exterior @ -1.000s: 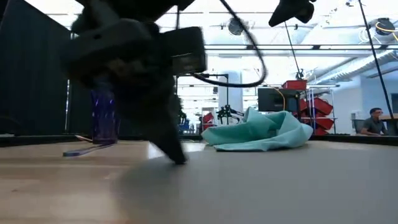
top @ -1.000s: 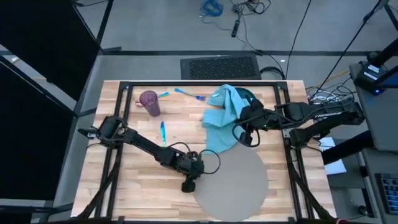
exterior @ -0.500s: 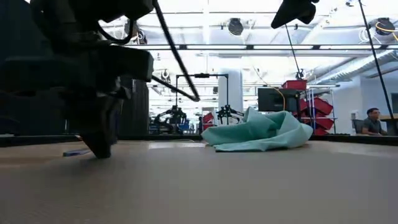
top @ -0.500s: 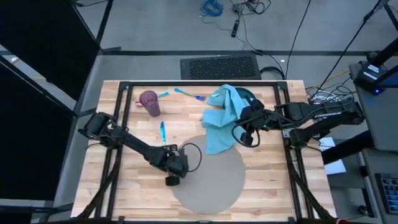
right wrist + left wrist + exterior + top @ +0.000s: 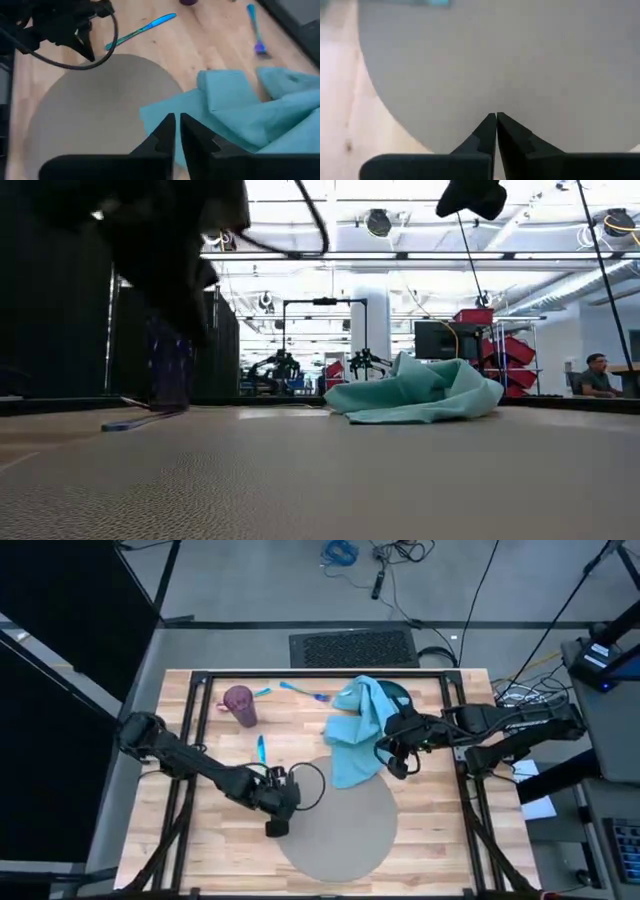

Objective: Set table place
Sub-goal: Fold the blue napkin

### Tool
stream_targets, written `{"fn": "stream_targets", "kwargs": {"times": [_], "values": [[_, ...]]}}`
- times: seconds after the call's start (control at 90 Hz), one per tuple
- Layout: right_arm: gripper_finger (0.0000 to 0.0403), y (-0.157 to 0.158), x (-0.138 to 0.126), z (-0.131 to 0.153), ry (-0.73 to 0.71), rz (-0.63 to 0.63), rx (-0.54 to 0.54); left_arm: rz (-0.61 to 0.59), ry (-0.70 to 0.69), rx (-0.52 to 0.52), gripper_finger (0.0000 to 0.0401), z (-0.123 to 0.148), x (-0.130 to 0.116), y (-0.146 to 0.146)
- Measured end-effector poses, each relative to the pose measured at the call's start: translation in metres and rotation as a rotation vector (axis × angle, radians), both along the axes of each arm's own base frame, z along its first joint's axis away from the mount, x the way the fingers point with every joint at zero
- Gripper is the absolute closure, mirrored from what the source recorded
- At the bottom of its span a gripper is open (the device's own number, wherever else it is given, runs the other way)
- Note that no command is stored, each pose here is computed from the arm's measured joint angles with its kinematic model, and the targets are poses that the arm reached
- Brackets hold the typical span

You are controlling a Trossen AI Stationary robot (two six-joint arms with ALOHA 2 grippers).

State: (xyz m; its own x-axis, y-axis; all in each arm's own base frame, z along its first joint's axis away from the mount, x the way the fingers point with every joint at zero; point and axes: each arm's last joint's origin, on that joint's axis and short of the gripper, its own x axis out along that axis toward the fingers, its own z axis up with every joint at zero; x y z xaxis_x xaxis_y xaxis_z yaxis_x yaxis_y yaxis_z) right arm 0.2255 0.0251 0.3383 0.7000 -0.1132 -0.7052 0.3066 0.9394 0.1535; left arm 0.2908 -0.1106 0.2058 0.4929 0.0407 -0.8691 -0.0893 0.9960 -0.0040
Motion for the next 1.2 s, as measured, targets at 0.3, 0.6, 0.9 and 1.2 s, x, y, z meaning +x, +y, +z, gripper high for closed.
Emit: {"fn": "stream_targets", "kwargs": {"times": [0.3,0.6,0.9,1.2], "values": [[0.0232,0.006,0.048,-0.070,0.079,0.017,-0.028,0.028,-0.025,0.229,0.0401,-0.003,0.020,0.052],[0.0206,0.012,0.084,-0.141,0.195,0.044,-0.055,0.033,-0.031,0.348,0.0401,-0.012,0.020,0.098],[0.0217,0.009,0.064,-0.146,0.390,0.003,-0.117,0.153,-0.506,0.150,0.0401,0.002,-0.048,0.123],[0.0211,-0.025,0.034,-0.126,0.512,-0.192,-0.239,0.130,-0.655,0.057,0.0367,-0.011,-0.037,0.136]]}}
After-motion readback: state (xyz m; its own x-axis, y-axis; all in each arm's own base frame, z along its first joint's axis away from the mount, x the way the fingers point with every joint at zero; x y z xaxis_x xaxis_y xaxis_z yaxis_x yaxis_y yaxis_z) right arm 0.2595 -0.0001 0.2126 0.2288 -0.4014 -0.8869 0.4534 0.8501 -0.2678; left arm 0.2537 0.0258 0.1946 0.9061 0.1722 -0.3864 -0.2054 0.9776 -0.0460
